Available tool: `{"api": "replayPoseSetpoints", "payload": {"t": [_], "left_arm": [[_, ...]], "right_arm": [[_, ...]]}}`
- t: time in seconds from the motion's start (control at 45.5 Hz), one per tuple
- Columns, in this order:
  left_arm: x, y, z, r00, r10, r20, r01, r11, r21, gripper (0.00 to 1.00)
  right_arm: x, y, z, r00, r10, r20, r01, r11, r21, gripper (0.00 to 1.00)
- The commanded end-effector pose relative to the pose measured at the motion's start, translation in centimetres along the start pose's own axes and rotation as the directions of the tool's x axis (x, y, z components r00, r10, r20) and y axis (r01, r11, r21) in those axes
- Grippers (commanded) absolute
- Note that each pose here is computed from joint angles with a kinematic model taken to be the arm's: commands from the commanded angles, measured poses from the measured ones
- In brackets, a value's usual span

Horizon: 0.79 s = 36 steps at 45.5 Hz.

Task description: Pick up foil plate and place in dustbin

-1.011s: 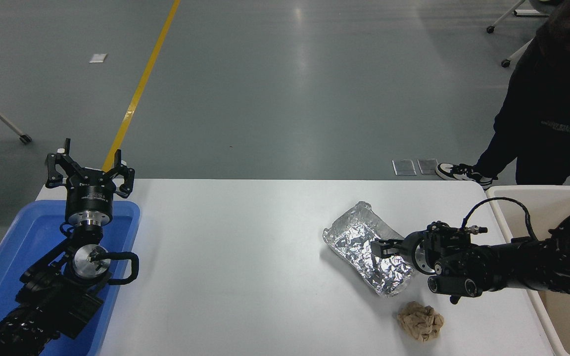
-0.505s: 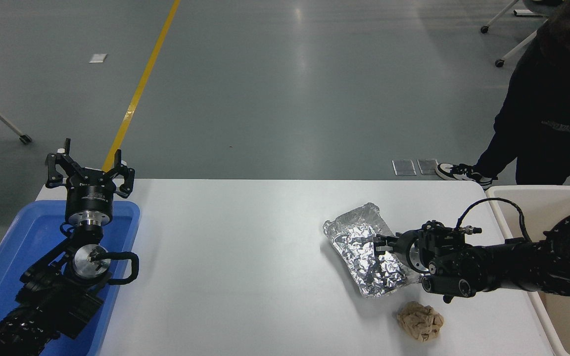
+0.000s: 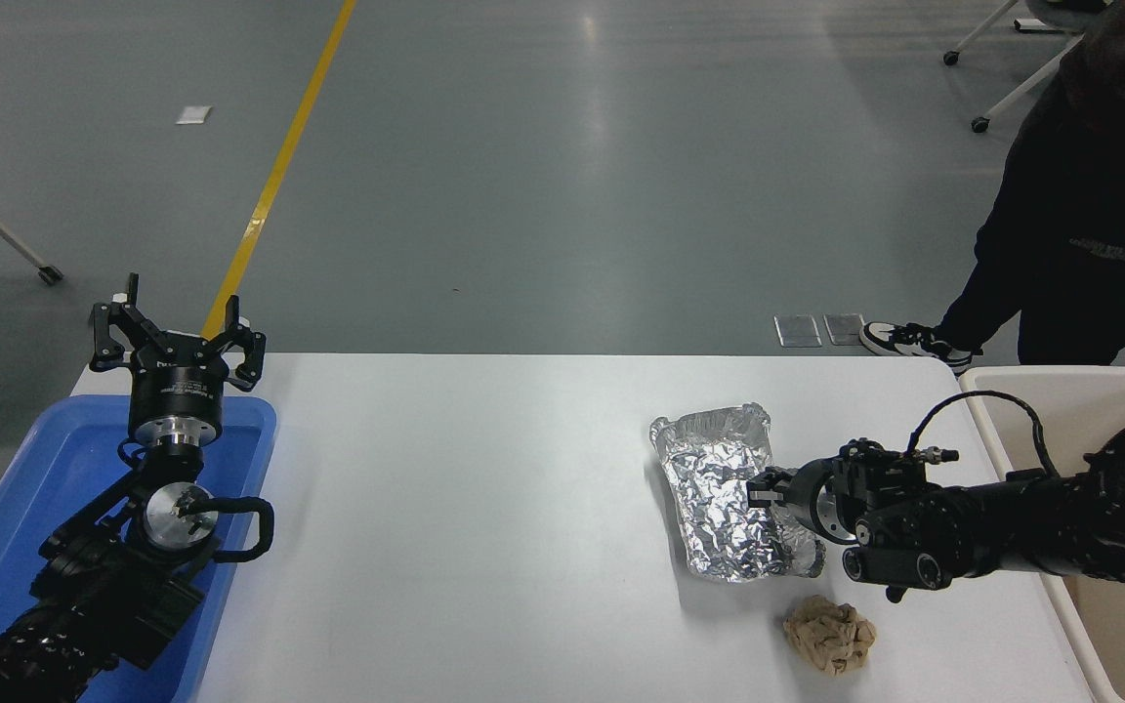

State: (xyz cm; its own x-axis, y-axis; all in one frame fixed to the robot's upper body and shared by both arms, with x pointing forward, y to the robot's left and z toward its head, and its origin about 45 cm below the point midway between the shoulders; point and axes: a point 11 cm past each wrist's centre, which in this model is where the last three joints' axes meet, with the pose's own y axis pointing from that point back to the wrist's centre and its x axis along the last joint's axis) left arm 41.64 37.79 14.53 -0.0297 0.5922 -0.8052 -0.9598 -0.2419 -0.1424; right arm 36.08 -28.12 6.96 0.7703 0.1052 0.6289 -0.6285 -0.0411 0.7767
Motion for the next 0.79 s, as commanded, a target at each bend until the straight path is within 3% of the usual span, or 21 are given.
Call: {"api": "replayPoseSetpoints", "payload": {"t": [0.0,0.286,0.549,0.769], "left_arm": [[0.0,0.0,0.0,1.000,-0.002,-0.001,0.002,1.000,0.000,0.99],[0.0,0.0,0.0,1.000,0.000,0.000,0.000,1.000,0.000,0.99],[0.1,0.0,0.1,1.000,-0.001,0.001,0.001,1.000,-0.001,0.99],[0.0,0.0,0.1,1.000,-0.001,0.002,0.001,1.000,0.000,0.99]], "right_arm": [[3.2,4.0,4.2,1.000,-0.002,-0.006,0.002,0.999,-0.049,0.00],[11.7,16.8,9.8,0.998,0.043,-0.046,-0.050,0.984,-0.168,0.00],[20.2,26.4,8.1,0.993,0.086,-0.080,-0.100,0.976,-0.193,0.00],[22.9,31.5,6.2,0.999,0.010,-0.052,-0.019,0.984,-0.176,0.00]]}}
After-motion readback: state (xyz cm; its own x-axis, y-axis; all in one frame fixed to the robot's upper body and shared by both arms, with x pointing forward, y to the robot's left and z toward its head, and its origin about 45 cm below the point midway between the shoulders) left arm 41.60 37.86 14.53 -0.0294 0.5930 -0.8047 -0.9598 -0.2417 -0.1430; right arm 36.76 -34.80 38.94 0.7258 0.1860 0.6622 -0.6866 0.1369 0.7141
